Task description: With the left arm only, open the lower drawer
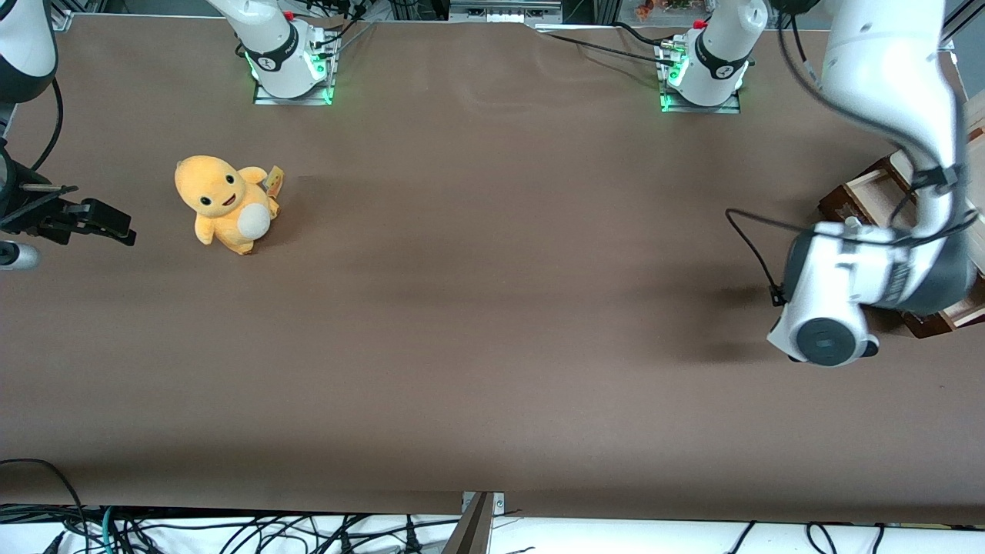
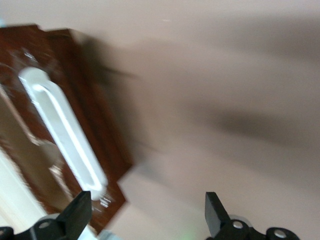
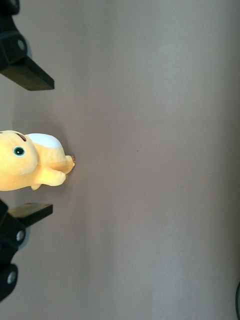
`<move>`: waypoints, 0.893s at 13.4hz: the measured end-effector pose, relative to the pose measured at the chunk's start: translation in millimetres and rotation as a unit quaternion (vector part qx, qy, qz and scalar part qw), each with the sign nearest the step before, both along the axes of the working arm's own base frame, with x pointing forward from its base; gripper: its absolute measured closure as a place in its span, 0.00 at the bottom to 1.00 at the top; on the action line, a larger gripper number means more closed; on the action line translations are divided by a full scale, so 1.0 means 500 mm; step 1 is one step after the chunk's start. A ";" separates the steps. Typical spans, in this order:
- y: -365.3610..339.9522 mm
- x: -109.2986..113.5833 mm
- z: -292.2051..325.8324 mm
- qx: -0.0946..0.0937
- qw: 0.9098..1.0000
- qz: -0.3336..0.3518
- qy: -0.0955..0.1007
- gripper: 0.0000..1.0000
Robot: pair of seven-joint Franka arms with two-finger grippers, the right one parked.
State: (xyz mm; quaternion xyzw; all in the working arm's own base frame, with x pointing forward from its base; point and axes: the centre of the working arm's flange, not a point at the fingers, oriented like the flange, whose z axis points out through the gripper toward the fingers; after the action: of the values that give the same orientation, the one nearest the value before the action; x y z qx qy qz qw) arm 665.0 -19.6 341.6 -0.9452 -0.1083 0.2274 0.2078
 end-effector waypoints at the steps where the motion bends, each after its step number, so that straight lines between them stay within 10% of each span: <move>1: -0.006 -0.002 0.050 -0.040 0.999 0.018 -0.019 0.00; 4: -0.020 -0.013 0.188 -0.129 0.988 0.041 -0.075 0.00; 8: -0.024 -0.025 0.336 -0.196 0.967 -0.016 -0.164 0.00; 12: 0.000 -0.094 0.435 -0.225 0.941 -0.137 -0.214 0.00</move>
State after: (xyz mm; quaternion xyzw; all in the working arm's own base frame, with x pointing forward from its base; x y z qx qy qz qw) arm 618.2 -19.8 559.1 -0.9993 0.0345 0.0070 -0.0091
